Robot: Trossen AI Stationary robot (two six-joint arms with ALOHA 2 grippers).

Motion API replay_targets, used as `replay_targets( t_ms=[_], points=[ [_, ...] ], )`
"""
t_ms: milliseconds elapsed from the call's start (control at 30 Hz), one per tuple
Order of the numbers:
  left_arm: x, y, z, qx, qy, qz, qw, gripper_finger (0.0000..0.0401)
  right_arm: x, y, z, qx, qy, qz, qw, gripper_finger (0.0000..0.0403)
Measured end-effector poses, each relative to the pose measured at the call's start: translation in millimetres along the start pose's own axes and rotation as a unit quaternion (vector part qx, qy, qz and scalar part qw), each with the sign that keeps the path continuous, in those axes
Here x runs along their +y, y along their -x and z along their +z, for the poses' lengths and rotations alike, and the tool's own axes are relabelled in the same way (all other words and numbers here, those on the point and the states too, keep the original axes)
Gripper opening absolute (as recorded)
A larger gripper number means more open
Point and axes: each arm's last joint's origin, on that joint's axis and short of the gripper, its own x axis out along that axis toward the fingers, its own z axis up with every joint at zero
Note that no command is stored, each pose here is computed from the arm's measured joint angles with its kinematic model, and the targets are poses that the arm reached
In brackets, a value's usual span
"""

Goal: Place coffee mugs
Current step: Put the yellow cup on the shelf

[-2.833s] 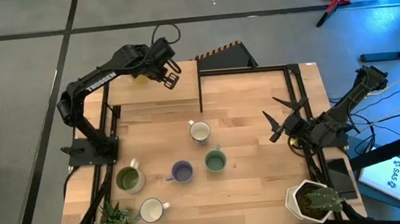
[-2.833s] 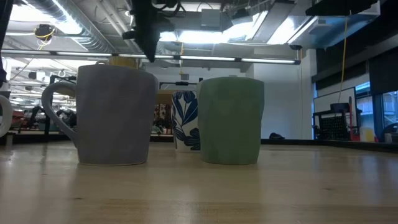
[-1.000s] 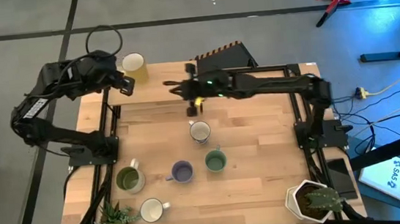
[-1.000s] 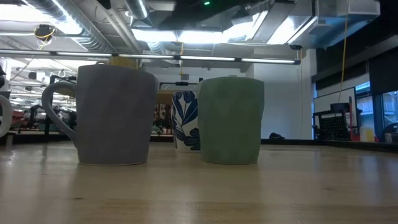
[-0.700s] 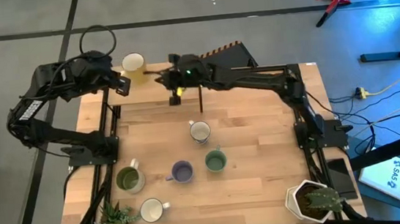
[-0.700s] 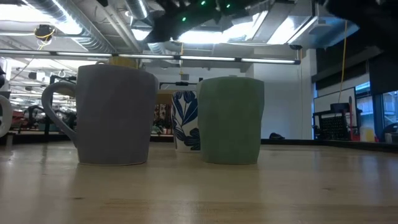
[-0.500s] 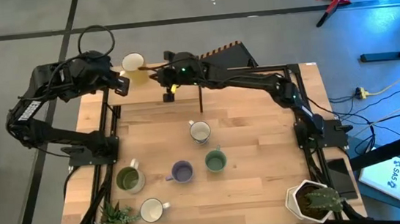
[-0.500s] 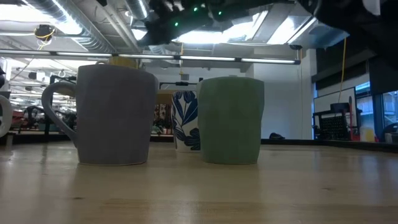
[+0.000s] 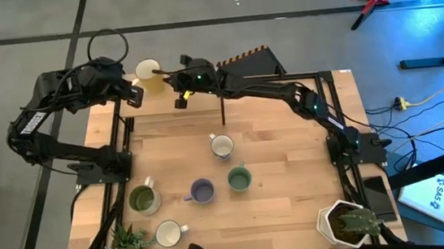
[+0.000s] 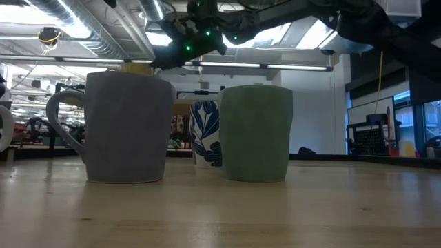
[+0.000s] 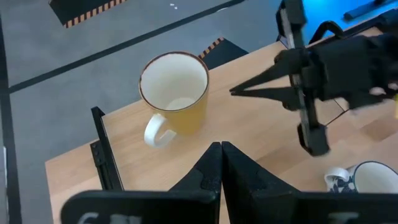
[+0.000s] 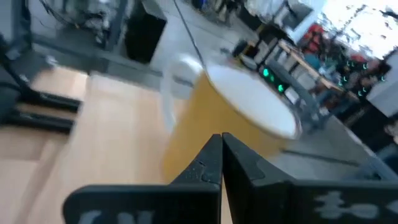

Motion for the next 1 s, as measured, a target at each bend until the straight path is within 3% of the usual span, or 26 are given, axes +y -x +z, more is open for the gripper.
replay_targets(
  t_ms=[400,600,767,867,1000],
  points=[
    [0.0,0.0,0.0,0.000,0.000,0.000,1.000,0.0000,-13.3,-7.5,-19.2,0.007,-0.039,-0.024,0.999,0.0000],
    [-4.5,-6.8,-0.1,0.005,-0.006,0.004,1.000,0.0000,-12.5,-4.5,-21.9,0.032,-0.047,0.001,0.998,0.0000],
    [-21.5,-43.7,-14.3,0.053,-0.033,0.016,0.998,0.0000,-32.3,25.8,10.7,0.041,-0.041,0.002,0.998,0.0000],
    [-31.8,-66.5,-27.5,0.070,-0.029,-0.029,0.997,0.0000,-58.5,59.6,43.0,0.024,-0.034,-0.012,0.999,0.0000],
    [-34.5,-90.1,-42.9,0.046,-0.003,-0.087,0.995,0.0000,-76.6,93.8,58.1,0.061,-0.020,-0.007,0.998,0.0000]
  ],
)
